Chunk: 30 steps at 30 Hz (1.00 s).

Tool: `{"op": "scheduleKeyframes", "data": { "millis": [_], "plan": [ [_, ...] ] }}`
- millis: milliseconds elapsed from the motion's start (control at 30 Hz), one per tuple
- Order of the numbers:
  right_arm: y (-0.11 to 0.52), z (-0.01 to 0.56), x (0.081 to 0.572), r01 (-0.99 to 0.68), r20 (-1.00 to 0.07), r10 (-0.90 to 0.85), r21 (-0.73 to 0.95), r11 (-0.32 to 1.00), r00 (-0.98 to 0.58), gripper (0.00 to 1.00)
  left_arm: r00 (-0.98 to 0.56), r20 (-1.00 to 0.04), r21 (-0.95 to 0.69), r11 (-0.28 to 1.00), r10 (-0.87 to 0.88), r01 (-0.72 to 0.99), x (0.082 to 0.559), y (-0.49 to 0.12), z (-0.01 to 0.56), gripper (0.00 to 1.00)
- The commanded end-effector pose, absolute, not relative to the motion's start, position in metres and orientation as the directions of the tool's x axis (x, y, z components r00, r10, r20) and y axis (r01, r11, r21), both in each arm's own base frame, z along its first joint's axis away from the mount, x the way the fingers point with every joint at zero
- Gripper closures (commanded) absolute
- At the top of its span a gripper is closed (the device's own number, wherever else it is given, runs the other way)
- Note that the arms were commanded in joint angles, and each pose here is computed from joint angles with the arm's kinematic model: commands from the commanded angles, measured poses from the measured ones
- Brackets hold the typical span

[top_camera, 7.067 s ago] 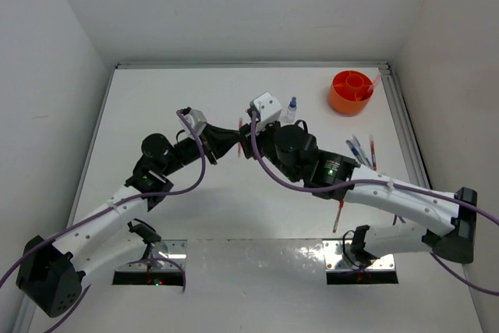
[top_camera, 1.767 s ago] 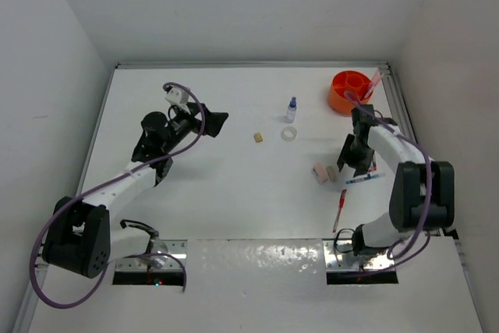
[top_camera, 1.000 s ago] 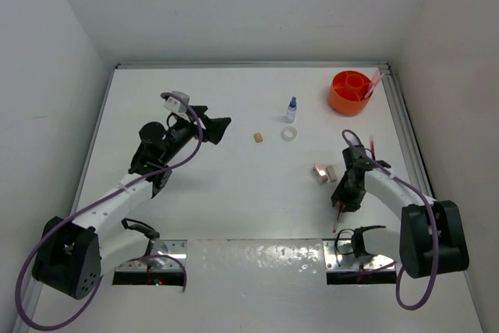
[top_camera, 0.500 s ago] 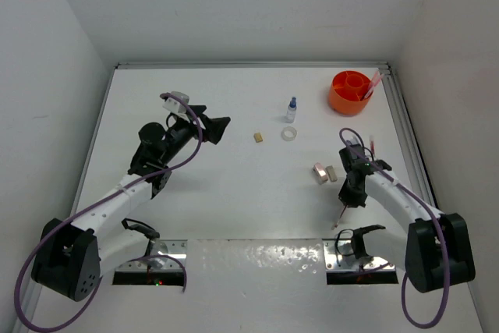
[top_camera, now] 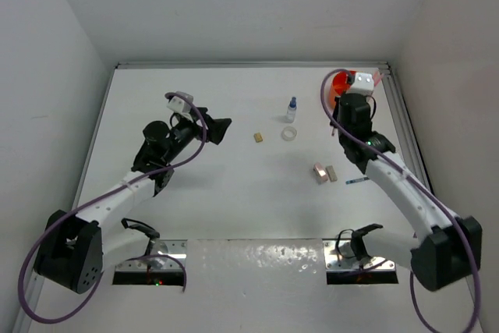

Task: Sort the stationery into containers
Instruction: Pick up the pen from the center of the board, then place the pen in the storage box.

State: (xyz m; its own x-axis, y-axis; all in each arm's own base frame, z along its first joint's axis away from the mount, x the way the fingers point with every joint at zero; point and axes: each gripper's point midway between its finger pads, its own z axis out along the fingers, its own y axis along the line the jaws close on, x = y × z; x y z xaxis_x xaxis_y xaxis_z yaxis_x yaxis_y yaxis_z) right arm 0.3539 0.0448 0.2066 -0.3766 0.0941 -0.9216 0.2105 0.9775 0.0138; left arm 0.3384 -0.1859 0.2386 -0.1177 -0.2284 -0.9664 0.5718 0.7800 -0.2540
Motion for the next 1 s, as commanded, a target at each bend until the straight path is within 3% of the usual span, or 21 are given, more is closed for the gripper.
{"op": "scheduleKeyframes", "data": {
  "millis": [0,233,400,733,967],
  "plan": [
    [0.014,0.263,0.427,0.287,-0.997,-0.018,-0.038,0.957,-0.071,1.0,-0.038,-0.97,-0.221,0.8,-0.241,0.558,0.349,-0.177,0.258,0.0],
    [-0.017,0.29,0.512,0.374,-0.993,-0.108,-0.081,0.924,0.052,1.0,-0.072,-0.964,-0.258,0.836,-0.256,0.483,0.37,-0.153,0.245,0.0],
    [-0.039,0.275,0.548,0.406,-0.985,-0.171,-0.146,0.902,0.024,1.0,-0.078,-0.961,-0.272,0.848,-0.266,0.454,0.384,-0.142,0.239,0.0],
    [-0.091,0.247,0.569,0.539,-0.978,-0.209,-0.172,0.825,0.007,1.0,-0.118,-0.958,-0.286,0.864,-0.261,0.415,0.398,-0.131,0.223,0.0],
    [-0.111,0.214,0.566,0.542,-0.998,-0.06,-0.061,0.838,-0.018,1.0,-0.123,-0.958,-0.286,0.864,-0.258,0.415,0.402,-0.132,0.222,0.0]
  ]
}}
